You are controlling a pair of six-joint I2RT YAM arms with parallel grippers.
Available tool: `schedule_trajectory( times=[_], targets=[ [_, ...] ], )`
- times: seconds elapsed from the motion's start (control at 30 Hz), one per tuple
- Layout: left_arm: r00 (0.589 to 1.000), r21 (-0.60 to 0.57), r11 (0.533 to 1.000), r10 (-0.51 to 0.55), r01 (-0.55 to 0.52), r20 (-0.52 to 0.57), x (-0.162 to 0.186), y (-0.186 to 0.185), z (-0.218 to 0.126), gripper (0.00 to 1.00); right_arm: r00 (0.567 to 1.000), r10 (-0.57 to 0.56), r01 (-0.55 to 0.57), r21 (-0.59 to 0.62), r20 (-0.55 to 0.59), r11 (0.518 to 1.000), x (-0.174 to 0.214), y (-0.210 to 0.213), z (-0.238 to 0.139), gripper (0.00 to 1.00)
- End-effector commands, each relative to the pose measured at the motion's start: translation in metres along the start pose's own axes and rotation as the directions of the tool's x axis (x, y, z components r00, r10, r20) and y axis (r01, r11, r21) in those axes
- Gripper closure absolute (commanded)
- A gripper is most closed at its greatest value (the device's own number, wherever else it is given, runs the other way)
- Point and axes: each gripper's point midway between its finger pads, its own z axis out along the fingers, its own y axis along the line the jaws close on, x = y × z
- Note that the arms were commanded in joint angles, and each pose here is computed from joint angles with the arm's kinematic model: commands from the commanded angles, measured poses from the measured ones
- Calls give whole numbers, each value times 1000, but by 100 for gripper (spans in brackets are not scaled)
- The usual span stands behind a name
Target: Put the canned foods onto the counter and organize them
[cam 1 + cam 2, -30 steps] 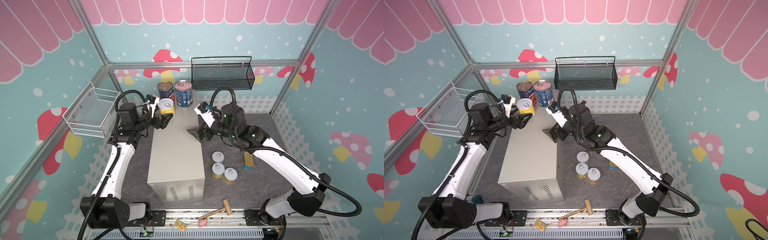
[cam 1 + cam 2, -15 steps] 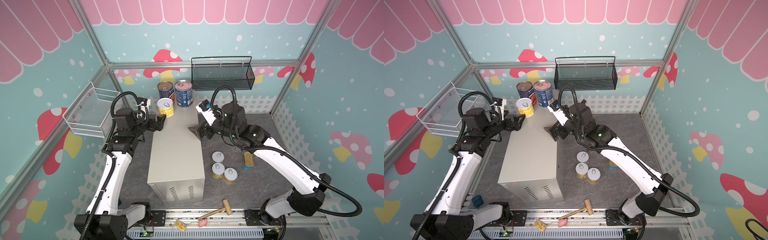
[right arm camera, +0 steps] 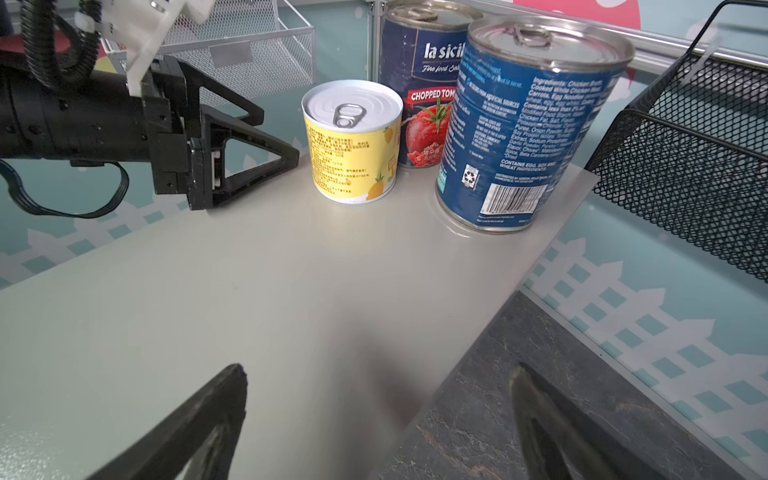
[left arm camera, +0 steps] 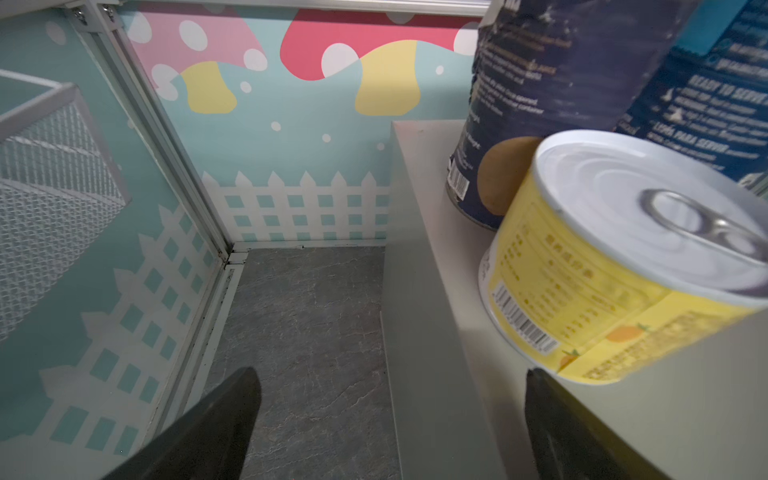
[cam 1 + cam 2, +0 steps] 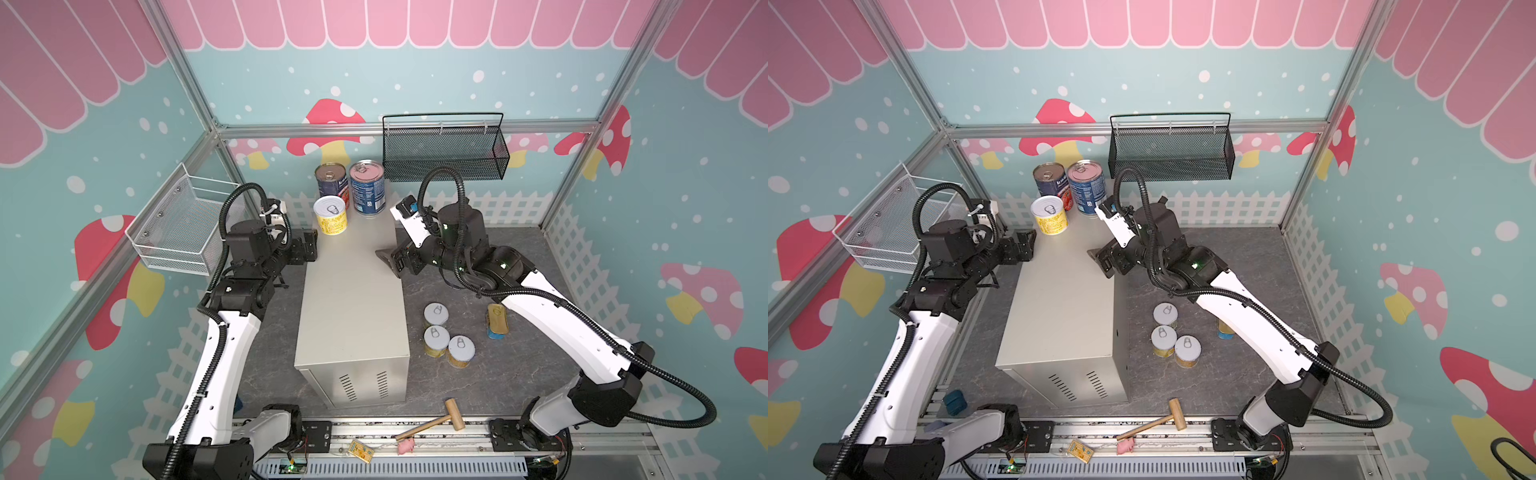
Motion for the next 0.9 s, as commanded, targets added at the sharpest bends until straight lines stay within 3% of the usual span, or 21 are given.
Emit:
schedule_trajectory(
  times=[0.0,0.37,0.87],
  targets=[
    [1000,-62,998,-14,14,0,-10,14,2,1,1000,6,-6,0,19,1000,-10,2,-2,0],
    [999,55,998,-33,33,-8,-12,17,24,1,1000,24,-24,30,14,999,-5,-2,-10,0],
    [999,125,992,-21,15,44,-31,11,19,1,999,9,-8,-12,37,1000,-8,5,-14,1]
  ],
)
